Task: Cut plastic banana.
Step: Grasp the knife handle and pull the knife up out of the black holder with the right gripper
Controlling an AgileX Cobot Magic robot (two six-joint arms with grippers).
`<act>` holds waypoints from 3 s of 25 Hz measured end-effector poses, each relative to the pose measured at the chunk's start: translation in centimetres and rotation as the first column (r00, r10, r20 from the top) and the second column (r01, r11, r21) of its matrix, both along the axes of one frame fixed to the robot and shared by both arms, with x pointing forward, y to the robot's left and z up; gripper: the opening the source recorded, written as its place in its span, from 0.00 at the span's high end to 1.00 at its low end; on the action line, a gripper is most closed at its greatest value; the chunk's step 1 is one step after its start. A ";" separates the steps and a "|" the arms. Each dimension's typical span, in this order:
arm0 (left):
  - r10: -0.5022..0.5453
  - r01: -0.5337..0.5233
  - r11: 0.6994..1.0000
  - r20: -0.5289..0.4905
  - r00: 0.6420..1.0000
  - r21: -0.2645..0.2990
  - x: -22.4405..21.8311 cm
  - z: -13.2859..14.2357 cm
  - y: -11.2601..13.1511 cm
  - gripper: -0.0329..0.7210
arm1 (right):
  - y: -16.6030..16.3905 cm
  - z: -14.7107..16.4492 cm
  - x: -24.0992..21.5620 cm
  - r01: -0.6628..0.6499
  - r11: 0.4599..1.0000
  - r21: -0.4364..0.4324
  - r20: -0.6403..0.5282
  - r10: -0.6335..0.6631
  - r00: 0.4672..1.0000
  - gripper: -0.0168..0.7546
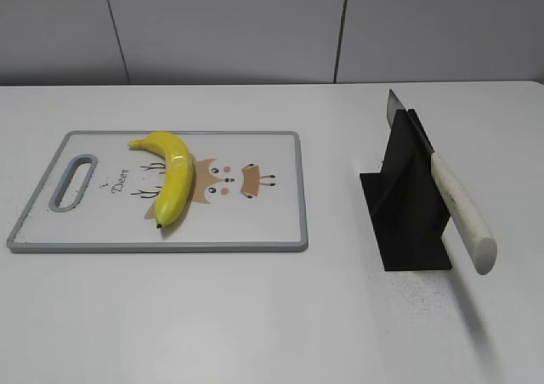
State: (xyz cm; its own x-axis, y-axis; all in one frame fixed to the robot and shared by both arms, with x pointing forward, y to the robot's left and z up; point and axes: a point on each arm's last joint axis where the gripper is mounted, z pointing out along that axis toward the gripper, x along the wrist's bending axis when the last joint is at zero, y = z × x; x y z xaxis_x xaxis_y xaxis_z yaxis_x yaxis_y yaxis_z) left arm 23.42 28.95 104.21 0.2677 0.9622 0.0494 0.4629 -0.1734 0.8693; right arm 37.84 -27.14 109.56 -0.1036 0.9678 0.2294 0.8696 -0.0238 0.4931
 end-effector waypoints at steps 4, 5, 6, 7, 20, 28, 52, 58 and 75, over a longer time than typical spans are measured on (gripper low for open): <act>0.000 0.000 1.000 0.000 1.000 0.000 0.0 0.0 0.0 0.26 | 0.2 0.2 3.4 -0.009 1.000 -0.001 -0.094 0.009 0.995 0.26; 0.000 0.000 1.000 0.000 1.000 0.000 0.0 0.0 0.0 0.26 | 0.3 0.2 4.2 -0.012 1.000 0.001 -0.121 0.012 0.993 0.26; 0.000 0.000 1.000 0.000 1.000 0.000 0.0 0.0 0.0 0.26 | 0.4 0.1 5.0 -0.015 1.000 0.005 -0.148 0.015 0.989 0.26; 0.000 0.000 1.000 0.000 1.000 0.000 0.0 0.0 0.0 0.26 | 0.5 0.1 5.7 -0.016 1.000 0.016 -0.161 0.018 0.987 0.27; 0.000 0.000 1.000 0.001 1.000 -0.001 0.0 0.0 0.0 0.26 | 4.7 -2.0 9.4 -0.120 0.993 0.005 -0.300 0.116 0.947 0.32; 0.000 0.000 1.000 0.001 1.000 -0.001 0.0 0.0 0.0 0.26 | 8.3 -5.1 10.5 -0.150 0.979 -0.139 -0.382 0.087 0.920 0.32; 0.000 0.000 1.000 0.001 1.000 -0.001 0.0 0.0 0.0 0.26 | 9.5 -10.4 13.6 -0.055 0.979 -0.196 -0.501 -0.052 0.864 0.77; 0.000 0.000 1.000 0.001 1.000 -0.001 0.0 0.0 0.0 0.26 | 9.8 -9.5 13.9 -0.040 0.983 -0.178 -0.505 -0.056 0.861 0.77; 0.000 0.000 1.000 0.002 1.000 -0.001 0.0 0.0 0.0 0.26 | 9.3 -5.1 12.7 -0.027 0.987 -0.157 -0.445 -0.046 0.895 0.77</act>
